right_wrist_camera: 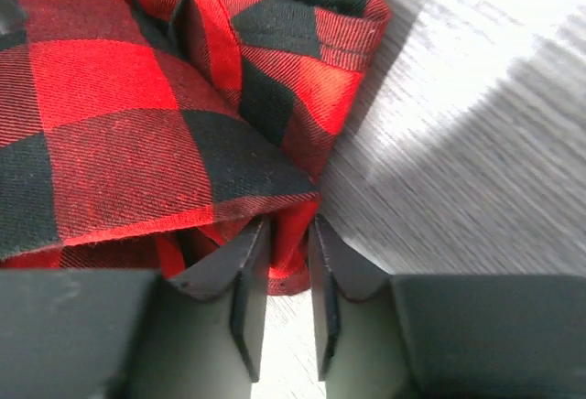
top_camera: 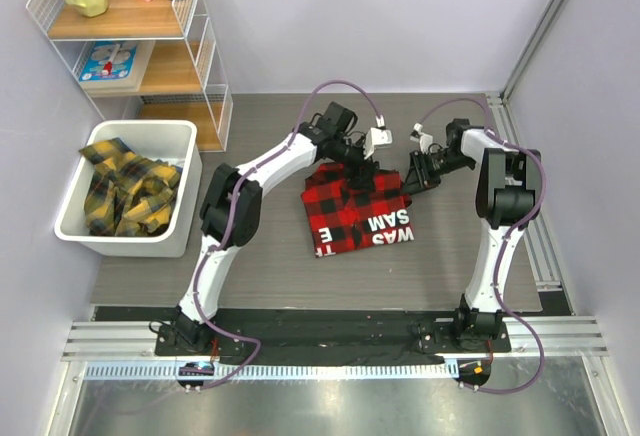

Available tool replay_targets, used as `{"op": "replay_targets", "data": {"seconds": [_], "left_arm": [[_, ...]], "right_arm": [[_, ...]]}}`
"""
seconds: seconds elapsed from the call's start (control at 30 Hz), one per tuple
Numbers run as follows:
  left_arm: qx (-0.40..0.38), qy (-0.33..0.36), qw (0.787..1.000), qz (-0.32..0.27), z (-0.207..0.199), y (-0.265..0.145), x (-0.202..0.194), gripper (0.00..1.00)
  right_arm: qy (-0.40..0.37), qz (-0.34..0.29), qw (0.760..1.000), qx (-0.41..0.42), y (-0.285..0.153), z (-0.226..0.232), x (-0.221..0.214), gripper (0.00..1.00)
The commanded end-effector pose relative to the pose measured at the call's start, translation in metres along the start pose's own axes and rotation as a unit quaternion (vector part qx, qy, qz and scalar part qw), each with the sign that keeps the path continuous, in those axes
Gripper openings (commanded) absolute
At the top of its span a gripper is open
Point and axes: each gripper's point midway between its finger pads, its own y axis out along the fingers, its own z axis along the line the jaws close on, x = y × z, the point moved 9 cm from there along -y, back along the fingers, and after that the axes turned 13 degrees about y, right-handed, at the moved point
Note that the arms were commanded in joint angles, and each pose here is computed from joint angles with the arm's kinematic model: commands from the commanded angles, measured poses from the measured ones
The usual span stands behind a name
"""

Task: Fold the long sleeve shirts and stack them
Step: Fold the shirt

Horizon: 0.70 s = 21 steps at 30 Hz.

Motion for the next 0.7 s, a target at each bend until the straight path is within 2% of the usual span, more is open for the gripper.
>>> {"op": "replay_targets", "data": {"seconds": [0.0, 0.07, 0.1, 0.17, 0.2, 0.27, 0.47, 0.67], "left_arm": [[0.000, 0.031, 0.999, -0.029, 0.006, 0.003, 0.015, 0.60], [0.002, 0.020, 0.999, -0.031, 0.006, 0.002, 0.018, 0.45], [0.003, 0.019, 0.999, -0.034, 0.007, 0.001, 0.021, 0.32], [0.005, 0.012, 0.999, -0.041, 0.005, -0.004, 0.029, 0.22], [0.005, 0.010, 0.999, -0.043, 0.005, -0.006, 0.032, 0.13], [0.008, 0.000, 0.999, -0.044, 0.003, -0.011, 0.035, 0.01], [0.004, -0.018, 0.999, -0.047, -0.005, -0.028, 0.047, 0.00], [0.031, -0.053, 0.996, -0.063, -0.004, -0.046, 0.051, 0.00]], "right_arm": [[-0.030, -0.026, 0.999, 0.020, -0.013, 0.024, 0.005, 0.22], [-0.033, -0.026, 0.999, 0.023, -0.014, 0.028, 0.005, 0.15], [-0.033, -0.025, 0.999, 0.024, -0.016, 0.030, 0.004, 0.09], [-0.034, -0.025, 0.999, 0.031, -0.019, 0.036, 0.003, 0.04], [-0.030, -0.019, 0.999, 0.035, -0.020, 0.040, 0.000, 0.02], [-0.036, -0.015, 0.998, 0.043, -0.023, 0.050, -0.003, 0.01], [-0.028, 0.026, 0.997, 0.068, -0.030, 0.070, -0.031, 0.01], [0.036, 0.107, 0.990, 0.080, -0.009, 0.048, -0.071, 0.01]]}}
